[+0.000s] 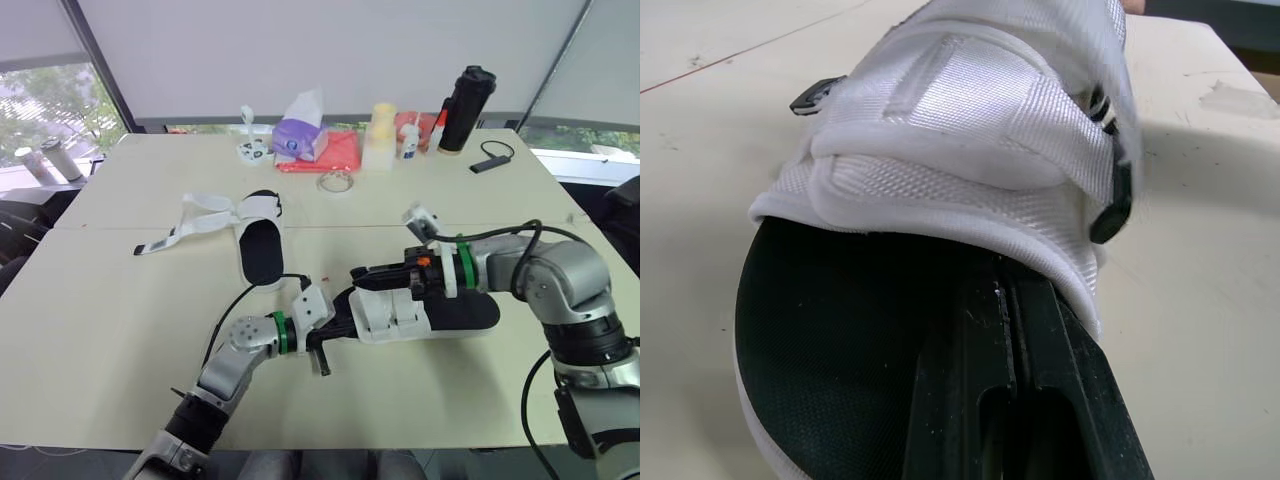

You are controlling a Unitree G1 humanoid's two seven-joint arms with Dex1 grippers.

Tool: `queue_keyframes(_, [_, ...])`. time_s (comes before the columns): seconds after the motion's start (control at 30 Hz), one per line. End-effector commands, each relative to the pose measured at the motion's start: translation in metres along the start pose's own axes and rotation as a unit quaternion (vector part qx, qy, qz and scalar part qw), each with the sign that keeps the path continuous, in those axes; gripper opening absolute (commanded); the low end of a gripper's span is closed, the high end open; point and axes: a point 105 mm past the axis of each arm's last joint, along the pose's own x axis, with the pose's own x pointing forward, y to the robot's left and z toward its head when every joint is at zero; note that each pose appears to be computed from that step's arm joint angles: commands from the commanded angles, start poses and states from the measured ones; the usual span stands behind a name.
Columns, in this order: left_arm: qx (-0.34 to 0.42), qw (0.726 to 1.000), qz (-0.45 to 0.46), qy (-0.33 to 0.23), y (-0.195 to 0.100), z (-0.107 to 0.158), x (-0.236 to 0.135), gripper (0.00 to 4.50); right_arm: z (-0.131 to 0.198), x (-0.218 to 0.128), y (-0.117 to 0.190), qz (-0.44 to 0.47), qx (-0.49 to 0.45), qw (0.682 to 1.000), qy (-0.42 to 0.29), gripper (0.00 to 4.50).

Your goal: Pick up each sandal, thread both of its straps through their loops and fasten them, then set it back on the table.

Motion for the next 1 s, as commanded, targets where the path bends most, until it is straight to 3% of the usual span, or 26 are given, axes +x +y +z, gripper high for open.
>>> queue_keyframes(0.03, [-0.046,0.997,-0.022,0.056,-0.014,-0.033,-0.002,0.0,0.029,-0.012,0.012,0.0,-0.056,0.997,-0.045,0.06])
queue_keyframes(0.47, [-0.049,0.996,-0.034,0.068,-0.015,-0.036,-0.003,0.0,0.026,-0.005,-0.026,-0.058,-0.049,0.996,-0.055,0.06])
queue_keyframes(1.0, [-0.052,0.996,-0.028,0.066,-0.016,-0.035,-0.004,0.0,-0.011,-0.008,-0.068,-0.116,-0.028,0.993,-0.005,0.06])
